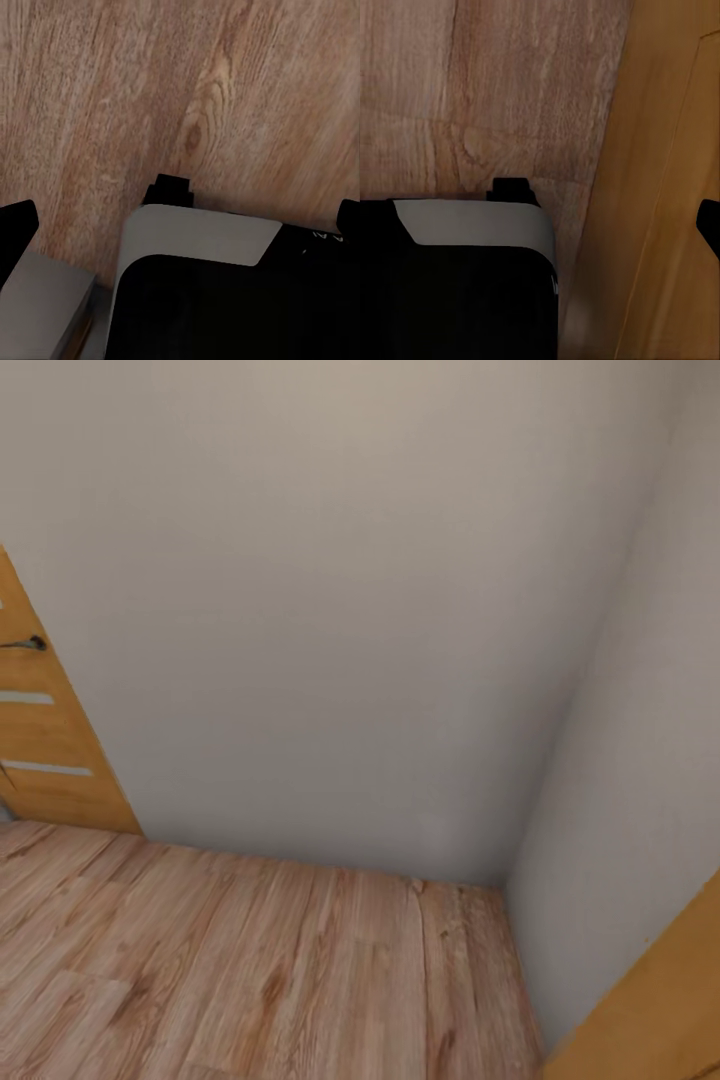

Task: Move the two storage containers from the living room to the garage. In the garage, place one container on the floor and stack the other container on top of it (either order is fine).

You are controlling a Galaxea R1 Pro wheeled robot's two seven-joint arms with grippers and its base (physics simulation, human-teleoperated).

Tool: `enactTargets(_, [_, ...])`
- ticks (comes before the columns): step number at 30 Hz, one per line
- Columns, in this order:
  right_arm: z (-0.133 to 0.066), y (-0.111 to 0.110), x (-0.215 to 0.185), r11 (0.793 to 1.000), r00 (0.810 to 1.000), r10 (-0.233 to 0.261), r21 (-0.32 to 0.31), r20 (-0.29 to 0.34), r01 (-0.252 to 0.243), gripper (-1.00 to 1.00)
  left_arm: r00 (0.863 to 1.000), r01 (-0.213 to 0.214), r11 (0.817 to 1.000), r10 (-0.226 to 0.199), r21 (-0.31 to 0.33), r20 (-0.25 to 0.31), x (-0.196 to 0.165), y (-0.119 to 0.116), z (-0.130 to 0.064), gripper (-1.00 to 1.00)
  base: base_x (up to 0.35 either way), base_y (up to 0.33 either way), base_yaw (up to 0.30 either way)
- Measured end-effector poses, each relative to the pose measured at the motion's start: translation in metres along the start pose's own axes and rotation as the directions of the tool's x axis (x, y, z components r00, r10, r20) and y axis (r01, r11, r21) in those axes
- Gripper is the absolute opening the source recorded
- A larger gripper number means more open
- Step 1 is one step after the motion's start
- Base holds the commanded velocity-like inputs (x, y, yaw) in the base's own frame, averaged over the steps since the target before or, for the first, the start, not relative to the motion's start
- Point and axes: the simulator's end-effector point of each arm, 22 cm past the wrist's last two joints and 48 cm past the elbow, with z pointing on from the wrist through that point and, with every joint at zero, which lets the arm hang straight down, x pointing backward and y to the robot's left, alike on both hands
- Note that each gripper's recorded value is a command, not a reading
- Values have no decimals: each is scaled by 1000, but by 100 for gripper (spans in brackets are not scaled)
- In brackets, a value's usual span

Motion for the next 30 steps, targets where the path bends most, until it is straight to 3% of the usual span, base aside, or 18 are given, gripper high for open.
enactTargets(30, [0, 0, 0, 1000, 1000, 0, 0, 0, 0, 100, 1000, 1, 1000, -1, -1, 0, 0, 1, 0, 100, 190, 0, 269])
